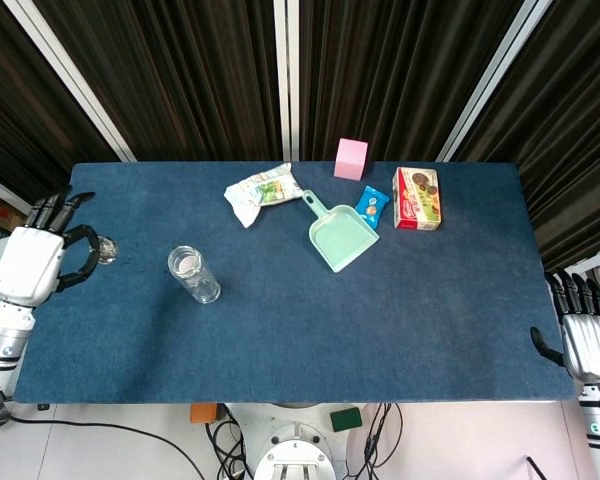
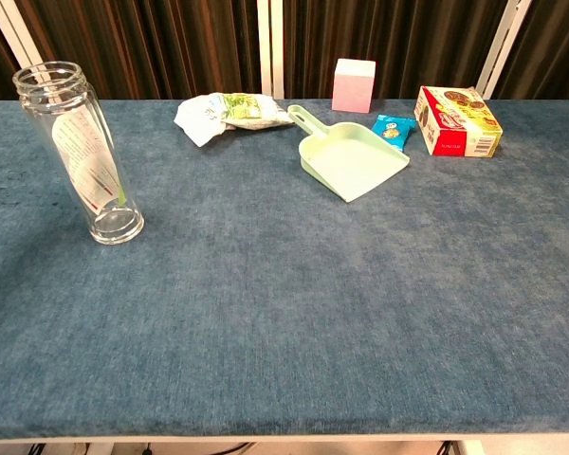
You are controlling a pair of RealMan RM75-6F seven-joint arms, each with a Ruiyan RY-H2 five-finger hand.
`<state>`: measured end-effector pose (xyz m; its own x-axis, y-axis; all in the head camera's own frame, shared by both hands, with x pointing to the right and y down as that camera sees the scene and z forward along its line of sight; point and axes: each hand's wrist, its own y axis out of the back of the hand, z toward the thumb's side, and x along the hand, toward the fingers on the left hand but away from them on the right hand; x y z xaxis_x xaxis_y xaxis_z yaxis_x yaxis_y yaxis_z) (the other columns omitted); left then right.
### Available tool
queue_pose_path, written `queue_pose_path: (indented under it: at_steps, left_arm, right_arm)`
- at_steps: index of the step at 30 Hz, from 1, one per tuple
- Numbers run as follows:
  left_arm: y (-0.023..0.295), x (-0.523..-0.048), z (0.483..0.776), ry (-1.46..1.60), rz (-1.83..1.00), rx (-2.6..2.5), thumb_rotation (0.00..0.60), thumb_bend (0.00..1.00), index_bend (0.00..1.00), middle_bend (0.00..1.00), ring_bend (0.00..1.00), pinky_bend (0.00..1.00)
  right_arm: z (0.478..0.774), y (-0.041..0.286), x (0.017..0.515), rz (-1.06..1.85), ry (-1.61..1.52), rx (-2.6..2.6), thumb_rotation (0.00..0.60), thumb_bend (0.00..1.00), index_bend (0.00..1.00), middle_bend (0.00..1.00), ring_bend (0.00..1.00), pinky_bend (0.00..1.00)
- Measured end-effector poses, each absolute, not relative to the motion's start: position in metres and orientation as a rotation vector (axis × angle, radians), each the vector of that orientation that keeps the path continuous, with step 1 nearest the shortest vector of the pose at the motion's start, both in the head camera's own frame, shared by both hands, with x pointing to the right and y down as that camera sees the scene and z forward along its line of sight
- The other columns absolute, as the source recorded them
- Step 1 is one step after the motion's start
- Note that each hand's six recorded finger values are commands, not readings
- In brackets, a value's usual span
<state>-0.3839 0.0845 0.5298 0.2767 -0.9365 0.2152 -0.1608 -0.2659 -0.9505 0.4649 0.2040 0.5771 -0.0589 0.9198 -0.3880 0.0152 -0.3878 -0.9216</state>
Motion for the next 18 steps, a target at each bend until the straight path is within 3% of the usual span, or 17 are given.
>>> queue_pose_path:
  at_steps: [18]
  left_arm:
    - [0.044,-0.293,0.551,0.564,-1.153,-1.826,0.6,0.4,0.67,0.1,0.0,0.08]
  right_arm:
    - [0.58,0.206,0.47,1.569,-1.047,-1.47,0.6,0.32,0.0,0.0,0.0,0.0]
